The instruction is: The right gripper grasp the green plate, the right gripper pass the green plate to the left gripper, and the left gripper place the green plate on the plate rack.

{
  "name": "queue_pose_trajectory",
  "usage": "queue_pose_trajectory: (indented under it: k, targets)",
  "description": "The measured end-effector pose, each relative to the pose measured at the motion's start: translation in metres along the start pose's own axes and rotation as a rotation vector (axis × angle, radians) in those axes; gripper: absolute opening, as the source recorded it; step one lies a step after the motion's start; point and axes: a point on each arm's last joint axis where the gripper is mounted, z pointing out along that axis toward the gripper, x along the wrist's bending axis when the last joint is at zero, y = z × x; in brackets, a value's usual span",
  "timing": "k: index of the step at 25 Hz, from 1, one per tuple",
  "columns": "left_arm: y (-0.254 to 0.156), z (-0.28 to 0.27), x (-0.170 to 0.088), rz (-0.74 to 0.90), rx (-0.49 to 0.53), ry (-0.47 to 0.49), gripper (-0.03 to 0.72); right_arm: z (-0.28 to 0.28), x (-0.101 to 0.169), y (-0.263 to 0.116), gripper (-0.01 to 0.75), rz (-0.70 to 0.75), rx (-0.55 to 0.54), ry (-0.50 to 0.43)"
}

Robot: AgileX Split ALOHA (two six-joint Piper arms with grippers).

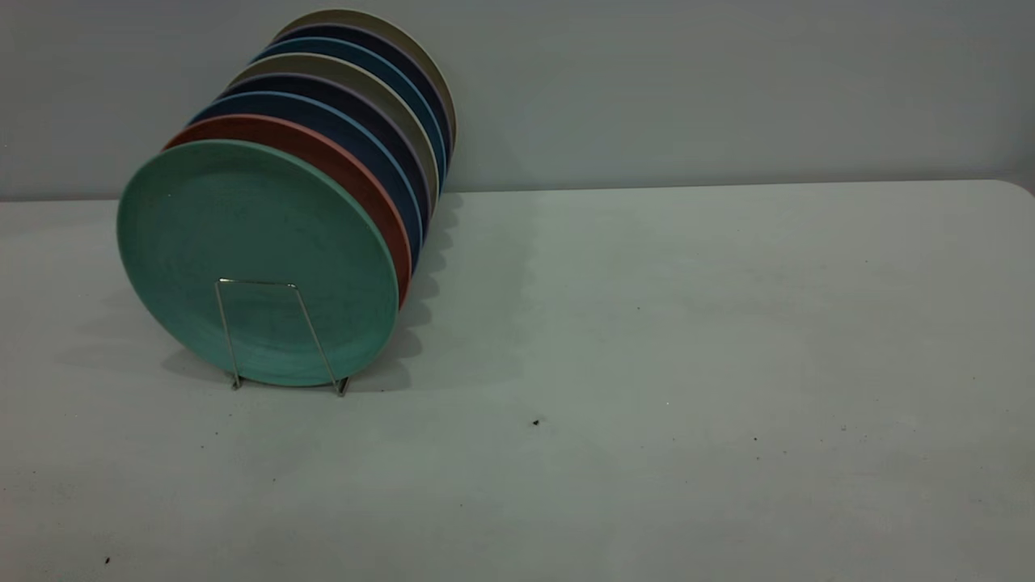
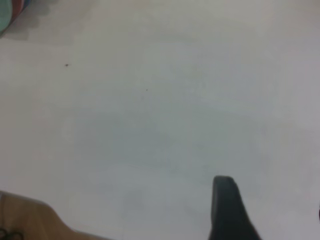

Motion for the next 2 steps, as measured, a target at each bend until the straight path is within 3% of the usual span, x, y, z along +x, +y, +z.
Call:
queue_pose_trajectory:
  k: [2]
  targets:
    - [0.0000,0.0000,0.0000,0.000,0.000,0.000,0.502,0.0000,0.0000,0.0000,0.442,0.000,0.000,0.000]
